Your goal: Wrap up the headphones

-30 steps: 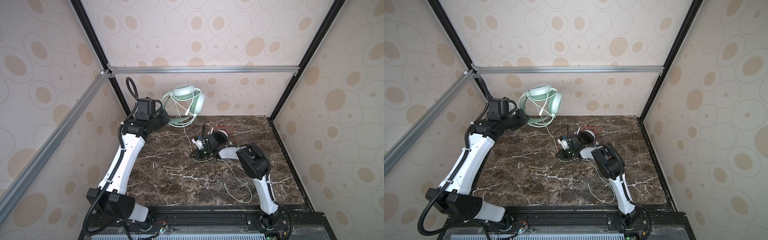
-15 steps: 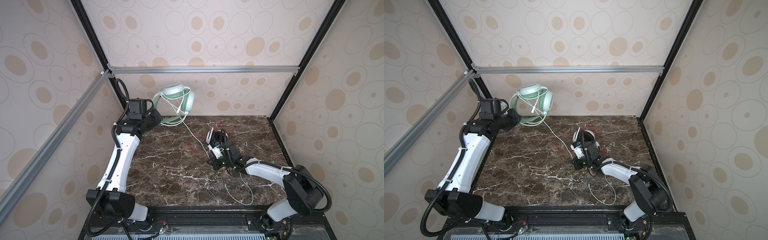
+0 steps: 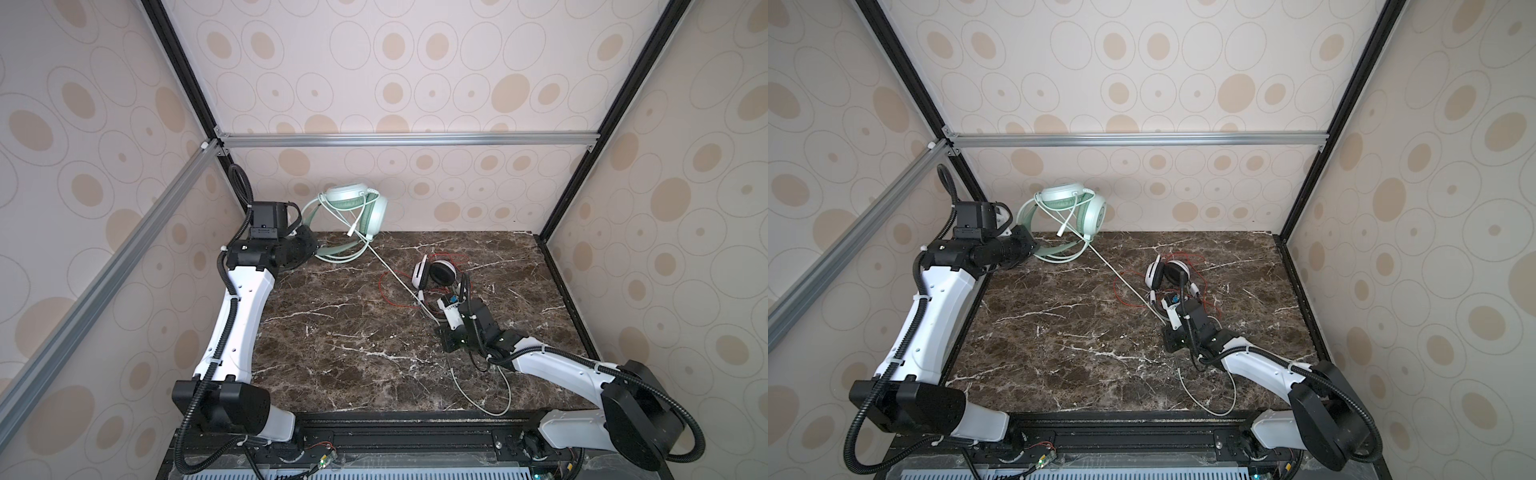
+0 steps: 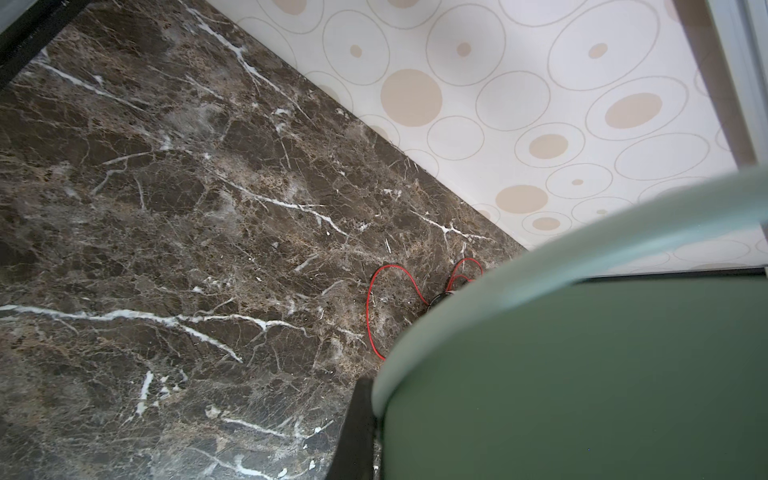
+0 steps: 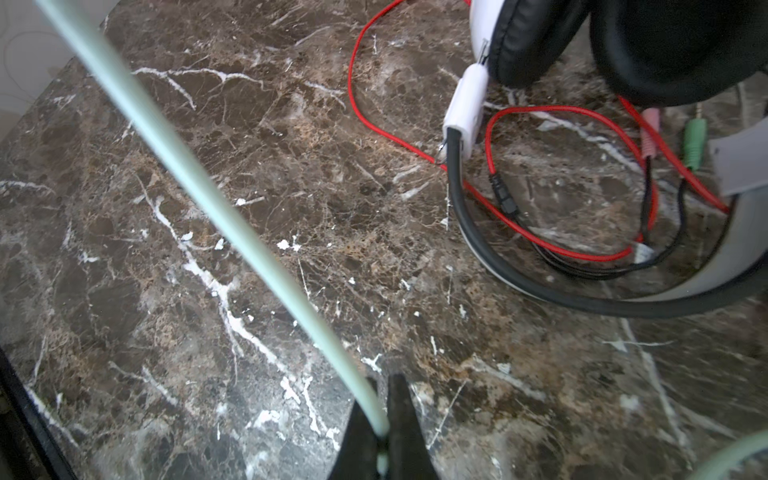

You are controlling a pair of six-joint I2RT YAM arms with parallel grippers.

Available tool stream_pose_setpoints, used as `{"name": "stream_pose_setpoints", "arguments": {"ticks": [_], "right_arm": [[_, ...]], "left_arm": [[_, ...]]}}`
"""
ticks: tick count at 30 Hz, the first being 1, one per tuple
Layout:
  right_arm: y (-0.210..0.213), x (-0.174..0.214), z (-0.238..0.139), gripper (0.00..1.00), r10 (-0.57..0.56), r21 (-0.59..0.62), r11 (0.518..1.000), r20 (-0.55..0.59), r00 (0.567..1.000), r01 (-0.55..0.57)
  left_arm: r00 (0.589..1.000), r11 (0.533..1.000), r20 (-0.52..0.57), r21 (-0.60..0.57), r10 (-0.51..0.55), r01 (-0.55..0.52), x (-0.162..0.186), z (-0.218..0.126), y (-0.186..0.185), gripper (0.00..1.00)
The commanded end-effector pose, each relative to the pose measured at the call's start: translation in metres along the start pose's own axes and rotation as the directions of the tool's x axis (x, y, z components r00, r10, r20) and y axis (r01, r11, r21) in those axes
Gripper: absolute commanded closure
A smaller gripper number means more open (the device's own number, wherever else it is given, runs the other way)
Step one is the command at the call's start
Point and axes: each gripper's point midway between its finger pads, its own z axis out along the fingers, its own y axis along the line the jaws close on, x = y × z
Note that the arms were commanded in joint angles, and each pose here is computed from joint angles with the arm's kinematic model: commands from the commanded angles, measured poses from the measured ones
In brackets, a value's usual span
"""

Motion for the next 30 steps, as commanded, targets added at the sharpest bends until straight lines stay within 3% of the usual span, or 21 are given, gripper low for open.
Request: {"name": "stream_pose_setpoints", "arguments": {"ticks": [1,6,11,18,25,30], "right_arm": [[-0.019,0.027,-0.006,1.00,0.028,0.096,0.995,-0.081,0.996,-0.020],[0.001,-0.003,-0.038,1.00,-0.141,0.114,0.983,-0.029,0.990,0.144],[0.031,-0.035,-0.075,1.00,-0.367,0.179,0.915,-0.004,0.930,0.362],[0.086,-0.071,-0.121,1.00,-0.590,0.204,0.797,0.070,0.804,0.568],[0.135,-0.113,-0.155,1.00,-0.734,0.239,0.674,0.119,0.668,0.699],[0.156,-0.136,-0.155,1.00,-0.794,0.259,0.604,0.117,0.596,0.754]], "left_arm": [[0.983,0.998,0.184,0.068,-0.010,-0.003,-0.040,-0.036,-0.017,1.00],[0.982,0.999,0.190,-0.053,0.021,-0.012,-0.030,-0.017,0.014,1.00],[0.977,0.979,0.196,-0.201,0.079,-0.039,-0.020,0.006,0.045,1.00],[0.965,0.938,0.217,-0.339,0.145,-0.064,-0.010,0.025,0.072,1.00],[0.934,0.871,0.185,-0.451,0.304,-0.195,0.009,0.032,0.062,1.00],[0.915,0.837,0.117,-0.462,0.386,-0.294,0.033,0.043,0.053,1.00]]}}
